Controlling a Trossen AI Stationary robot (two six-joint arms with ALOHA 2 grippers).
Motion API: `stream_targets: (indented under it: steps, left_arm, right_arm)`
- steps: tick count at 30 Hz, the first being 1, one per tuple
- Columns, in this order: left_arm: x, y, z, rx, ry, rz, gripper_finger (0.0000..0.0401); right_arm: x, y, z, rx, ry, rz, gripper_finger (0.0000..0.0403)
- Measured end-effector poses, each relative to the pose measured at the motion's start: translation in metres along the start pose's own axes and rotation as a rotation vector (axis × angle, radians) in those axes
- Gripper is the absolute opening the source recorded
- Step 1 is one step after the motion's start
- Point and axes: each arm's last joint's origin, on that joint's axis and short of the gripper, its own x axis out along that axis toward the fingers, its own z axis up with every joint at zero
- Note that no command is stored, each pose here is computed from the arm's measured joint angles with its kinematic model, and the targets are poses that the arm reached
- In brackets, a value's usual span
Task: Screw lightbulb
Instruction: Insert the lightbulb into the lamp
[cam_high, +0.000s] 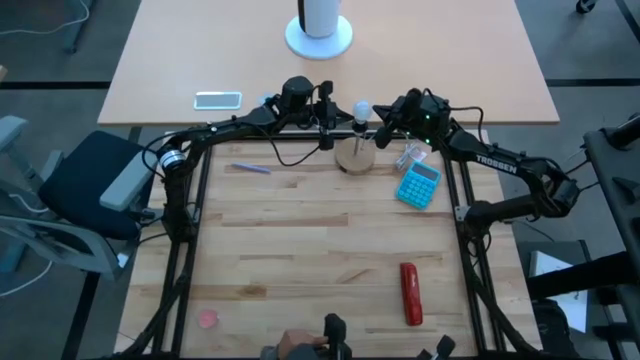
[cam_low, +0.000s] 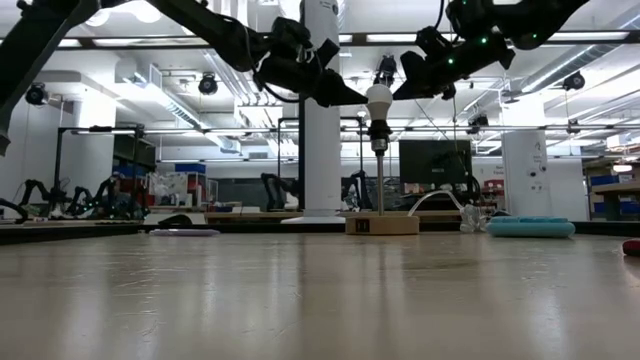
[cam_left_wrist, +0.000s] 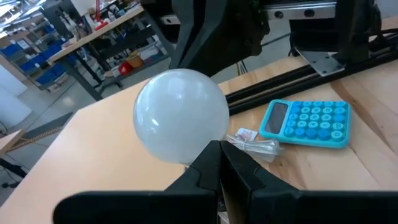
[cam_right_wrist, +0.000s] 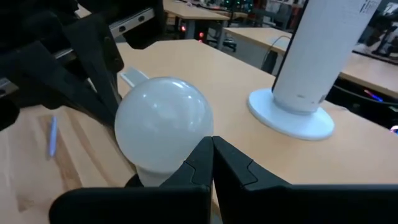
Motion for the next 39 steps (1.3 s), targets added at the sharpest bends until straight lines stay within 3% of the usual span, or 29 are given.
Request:
stream_targets:
  steps: [27,39]
  left_arm:
    - [-0.004,0.008,-0.005,-0.026,0.02,0.044,0.0]
    - [-0.007,0.007,0.002,-0.045,-0.001,0.019,0.0]
  right_arm:
    - [-0.005,0.021,0.002,0.077,0.03,0.108,0.0]
    - [-0.017,0.017,0.003,0.037,0.075,0.008,0.0]
